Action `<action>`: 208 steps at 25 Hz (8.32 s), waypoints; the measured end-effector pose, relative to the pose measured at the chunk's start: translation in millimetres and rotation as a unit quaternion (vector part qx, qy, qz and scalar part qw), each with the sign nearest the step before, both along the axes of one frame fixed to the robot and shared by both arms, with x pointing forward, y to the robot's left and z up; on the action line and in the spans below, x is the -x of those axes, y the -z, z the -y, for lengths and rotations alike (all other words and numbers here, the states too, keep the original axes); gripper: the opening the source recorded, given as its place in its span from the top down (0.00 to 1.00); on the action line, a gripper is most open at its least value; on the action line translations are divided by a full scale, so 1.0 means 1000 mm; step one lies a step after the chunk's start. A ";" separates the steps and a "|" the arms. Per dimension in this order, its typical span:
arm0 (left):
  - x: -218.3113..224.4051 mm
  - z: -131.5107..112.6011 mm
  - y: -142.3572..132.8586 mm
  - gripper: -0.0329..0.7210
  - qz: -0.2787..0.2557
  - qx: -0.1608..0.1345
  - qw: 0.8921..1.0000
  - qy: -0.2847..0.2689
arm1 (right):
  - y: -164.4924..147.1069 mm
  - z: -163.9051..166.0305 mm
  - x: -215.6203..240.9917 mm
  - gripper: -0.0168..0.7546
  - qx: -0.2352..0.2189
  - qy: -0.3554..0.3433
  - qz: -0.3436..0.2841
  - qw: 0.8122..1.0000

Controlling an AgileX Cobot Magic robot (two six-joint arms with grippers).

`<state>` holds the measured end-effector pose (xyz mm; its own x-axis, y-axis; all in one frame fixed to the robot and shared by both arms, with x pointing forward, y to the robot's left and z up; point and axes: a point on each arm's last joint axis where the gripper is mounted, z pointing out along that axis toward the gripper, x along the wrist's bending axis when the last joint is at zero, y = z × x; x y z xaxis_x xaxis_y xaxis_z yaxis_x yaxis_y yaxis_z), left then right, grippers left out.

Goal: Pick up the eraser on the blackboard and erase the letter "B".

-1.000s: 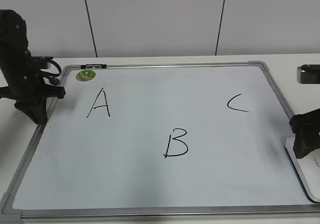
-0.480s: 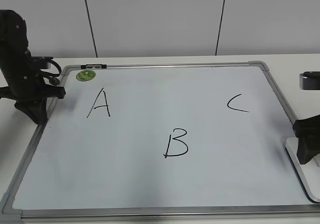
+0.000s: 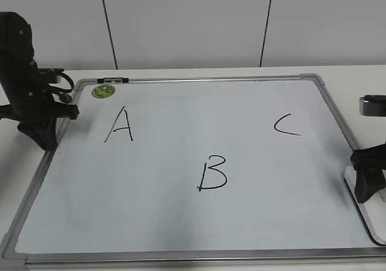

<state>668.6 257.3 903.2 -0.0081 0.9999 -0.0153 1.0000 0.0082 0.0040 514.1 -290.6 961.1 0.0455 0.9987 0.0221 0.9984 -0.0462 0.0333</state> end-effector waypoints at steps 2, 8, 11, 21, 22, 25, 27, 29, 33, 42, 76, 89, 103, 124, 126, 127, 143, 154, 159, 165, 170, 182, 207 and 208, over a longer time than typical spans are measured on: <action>0.000 0.000 0.000 0.93 0.000 0.000 1.000 0.000 | 0.007 0.000 -0.003 0.11 0.000 0.000 -0.005 1.000; 0.000 0.000 0.000 0.93 0.000 0.000 1.000 0.000 | 0.014 0.000 -0.010 0.11 0.000 0.000 0.013 1.000; 0.000 0.000 0.000 0.93 0.000 0.000 1.000 0.000 | 0.020 0.000 -0.012 0.11 0.002 -0.002 0.006 1.000; 0.000 0.000 0.000 0.93 0.000 0.000 1.000 0.000 | 0.033 0.001 -0.017 0.11 0.010 -0.008 0.003 1.000; 0.000 0.000 0.000 0.93 0.000 0.000 1.000 0.000 | 0.033 0.001 -0.017 0.12 0.010 -0.008 0.003 1.000; 0.000 0.000 0.000 0.93 0.000 0.000 1.000 0.000 | 0.034 0.001 -0.017 0.18 0.010 -0.008 0.001 1.000; 0.000 0.000 0.000 0.93 0.000 0.000 1.000 0.000 | 0.034 0.001 -0.017 0.23 0.010 -0.008 0.001 1.000; 0.000 0.000 0.000 0.93 0.000 0.000 1.000 0.000 | 0.034 0.002 -0.017 0.27 0.010 -0.007 0.001 1.000; 0.000 0.000 0.000 0.93 0.000 0.000 1.000 0.000 | 0.034 0.003 -0.017 0.29 0.013 -0.009 0.002 1.000; 0.000 0.000 0.000 0.93 0.000 0.000 1.000 0.000 | 0.034 0.003 -0.017 0.29 0.014 -0.011 0.001 1.000; 0.000 0.000 -0.001 0.93 0.001 0.000 1.000 0.000 | 0.000 -0.161 -0.103 0.29 -0.014 -0.189 -0.020 0.982; 0.000 0.000 -0.001 0.93 0.001 0.000 1.000 0.000 | 0.032 -0.191 -0.107 0.29 0.005 -0.209 -0.047 0.977; 0.000 0.001 -0.001 0.93 0.000 0.005 1.000 -0.003 | 0.032 -0.225 -0.089 0.29 0.008 -0.251 -0.043 0.967; 0.000 0.001 -0.001 0.93 0.000 0.006 1.000 -0.003 | 0.034 -0.253 -0.069 0.29 0.028 -0.250 -0.036 0.967; 0.000 0.001 -0.001 0.93 0.000 0.006 1.000 -0.003 | 0.034 -0.249 -0.072 0.29 0.031 -0.243 -0.035 0.969; 0.000 0.001 -0.001 0.93 0.000 0.006 1.000 -0.003 | 0.034 -0.245 -0.075 0.29 0.034 -0.236 -0.035 0.970; 0.000 0.001 -0.001 0.93 0.000 0.004 1.000 -0.002 | 0.031 -0.171 -0.119 0.29 0.080 -0.153 -0.021 0.985; 0.000 0.000 -0.001 0.93 0.000 0.002 1.000 -0.001 | -0.035 -0.157 -0.111 0.29 0.062 -0.145 0.048 0.986; 0.000 0.000 -0.001 0.93 0.000 0.002 1.000 -0.001 | -0.044 -0.132 -0.114 0.29 0.063 -0.125 0.052 0.989; 0.000 0.000 -0.001 0.93 0.000 0.002 1.000 -0.001 | -0.035 -0.078 -0.107 0.29 0.037 -0.077 0.014 0.996; 0.000 0.000 -0.001 0.93 0.000 0.002 1.000 -0.001 | -0.031 -0.038 -0.105 0.29 -0.011 -0.053 -0.002 0.999; 0.000 0.000 -0.001 0.93 0.000 0.002 1.000 -0.001 | -0.021 -0.004 -0.110 0.29 -0.002 -0.031 -0.011 0.999; 0.000 0.000 -0.001 0.93 0.000 0.002 1.000 -0.001 | 0.012 -0.002 -0.129 0.29 0.014 -0.037 -0.019 0.999; 0.000 0.000 -0.001 0.93 0.000 0.002 1.000 -0.001 | 0.013 -0.002 -0.131 0.29 0.014 -0.037 -0.019 0.999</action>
